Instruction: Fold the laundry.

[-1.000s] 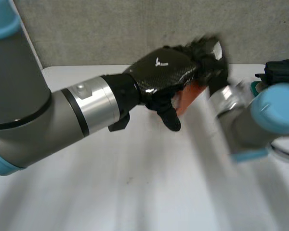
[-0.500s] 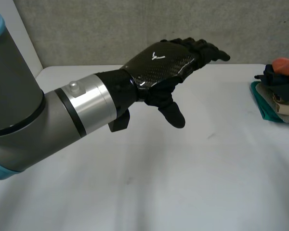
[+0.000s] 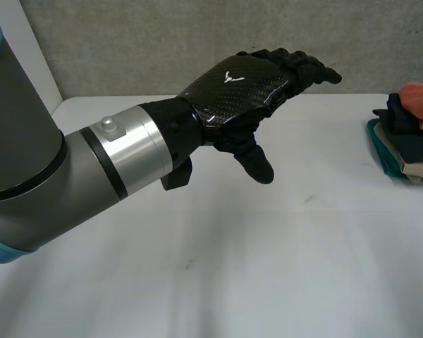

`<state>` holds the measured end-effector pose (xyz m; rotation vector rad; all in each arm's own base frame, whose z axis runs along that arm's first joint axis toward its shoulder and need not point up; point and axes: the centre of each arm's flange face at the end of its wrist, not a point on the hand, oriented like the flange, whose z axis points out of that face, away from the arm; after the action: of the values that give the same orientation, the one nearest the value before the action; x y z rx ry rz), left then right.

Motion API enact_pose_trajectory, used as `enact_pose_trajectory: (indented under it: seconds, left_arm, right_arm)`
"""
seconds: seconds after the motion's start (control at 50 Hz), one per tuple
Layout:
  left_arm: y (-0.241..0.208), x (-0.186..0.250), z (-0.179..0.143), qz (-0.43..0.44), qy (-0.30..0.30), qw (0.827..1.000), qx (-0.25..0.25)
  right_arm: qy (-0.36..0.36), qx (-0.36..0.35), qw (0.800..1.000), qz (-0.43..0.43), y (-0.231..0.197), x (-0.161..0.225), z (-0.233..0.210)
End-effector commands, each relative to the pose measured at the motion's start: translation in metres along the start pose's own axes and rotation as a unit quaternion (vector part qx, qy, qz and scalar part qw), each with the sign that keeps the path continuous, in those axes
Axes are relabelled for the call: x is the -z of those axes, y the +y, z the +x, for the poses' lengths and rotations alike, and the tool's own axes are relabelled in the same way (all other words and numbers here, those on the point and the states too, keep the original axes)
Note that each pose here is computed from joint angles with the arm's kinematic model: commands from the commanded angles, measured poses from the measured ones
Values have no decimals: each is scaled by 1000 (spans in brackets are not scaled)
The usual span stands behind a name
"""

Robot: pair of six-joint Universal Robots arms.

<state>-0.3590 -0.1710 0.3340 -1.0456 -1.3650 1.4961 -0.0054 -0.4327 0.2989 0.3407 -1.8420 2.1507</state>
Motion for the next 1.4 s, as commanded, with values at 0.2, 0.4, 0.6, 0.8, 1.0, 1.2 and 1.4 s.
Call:
enact_pose_trajectory:
  seconds: [0.2, 0.4, 0.6, 0.8, 1.0, 1.2, 1.4]
  left_arm:
    - [-69, -4, -32, 114, -131, 985, 6]
    - [-74, 47, -131, 105, -384, 916, -45]
    - [40, 104, -217, -183, -496, 831, -172]
    - [158, 152, -265, -400, -481, 759, -178]
    - [170, 179, -277, -423, -527, 717, -172]
    - [140, 146, -325, -273, -562, 740, -250]
    - [133, 105, -356, -131, -569, 784, -212]
  right_arm:
    - [138, 109, 974, 145, -125, -3, -6]
    - [-123, 31, 955, 268, -137, 86, -146]
    - [-248, -4, 955, 164, -78, 154, -216]
    - [-293, 10, 952, 89, -29, 174, -243]
    - [-297, 14, 952, 69, -13, 173, -245]
    - [-308, 12, 950, 56, -3, 175, -252]
    - [-309, 12, 950, 44, 4, 176, -253]
